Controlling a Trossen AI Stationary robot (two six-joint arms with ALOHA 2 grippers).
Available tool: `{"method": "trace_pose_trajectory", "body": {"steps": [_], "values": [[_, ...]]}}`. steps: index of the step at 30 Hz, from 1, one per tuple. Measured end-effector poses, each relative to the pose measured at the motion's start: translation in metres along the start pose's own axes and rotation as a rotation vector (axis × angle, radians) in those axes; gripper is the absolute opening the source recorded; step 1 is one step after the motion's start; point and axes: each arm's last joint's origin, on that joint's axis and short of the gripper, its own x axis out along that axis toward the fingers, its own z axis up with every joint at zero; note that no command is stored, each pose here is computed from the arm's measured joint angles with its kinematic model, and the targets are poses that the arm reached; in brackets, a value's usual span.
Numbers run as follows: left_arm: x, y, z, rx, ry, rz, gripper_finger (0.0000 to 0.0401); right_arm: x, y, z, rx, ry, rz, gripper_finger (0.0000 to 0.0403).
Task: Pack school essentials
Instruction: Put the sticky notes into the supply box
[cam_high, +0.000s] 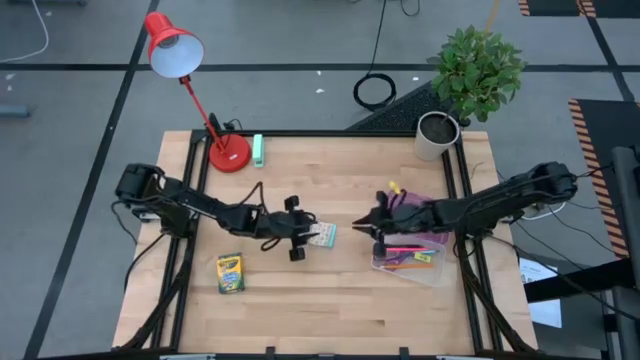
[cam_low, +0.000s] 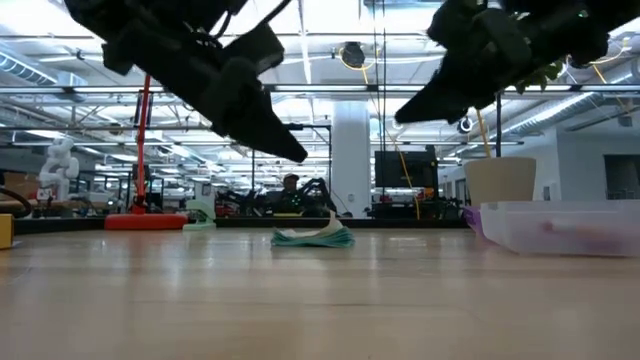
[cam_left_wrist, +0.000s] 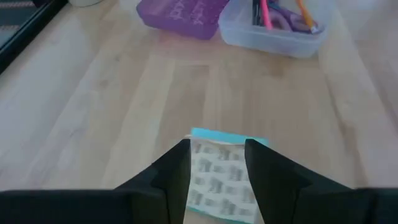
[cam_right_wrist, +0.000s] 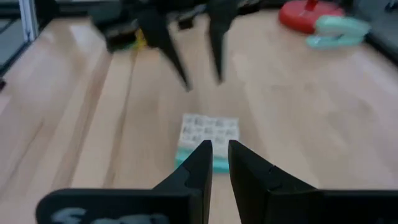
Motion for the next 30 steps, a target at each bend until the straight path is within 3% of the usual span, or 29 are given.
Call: {"method": "trace_pose_trajectory", "body": {"steps": [5,10,13,18,25,30], "values": [[0.004,0.016,-0.008,0.081,0.041,0.014,0.0156,0.024,0.023,0.008,-0.031,0.098,0.040,0.0047],[0.014,0.030,-0.011,0.045,0.031,-0.072,0.0155,0.049,0.050,0.023,-0.158,0.193,0.061,0.0063],[0.023,0.025,-0.013,0.051,-0.013,-0.130,0.0136,0.060,0.057,0.027,-0.246,0.260,0.065,0.0077],[0.039,0.019,-0.024,0.078,0.011,-0.131,0.0080,0.071,0.061,0.027,-0.374,0.307,0.076,0.0096],[0.039,0.019,-0.027,0.020,0.065,-0.121,0.0008,0.075,0.056,0.023,-0.410,0.345,0.066,0.0117],[0.023,0.023,-0.014,0.007,0.060,-0.138,0.0014,0.074,0.054,0.021,-0.437,0.368,0.069,0.0121]]}}
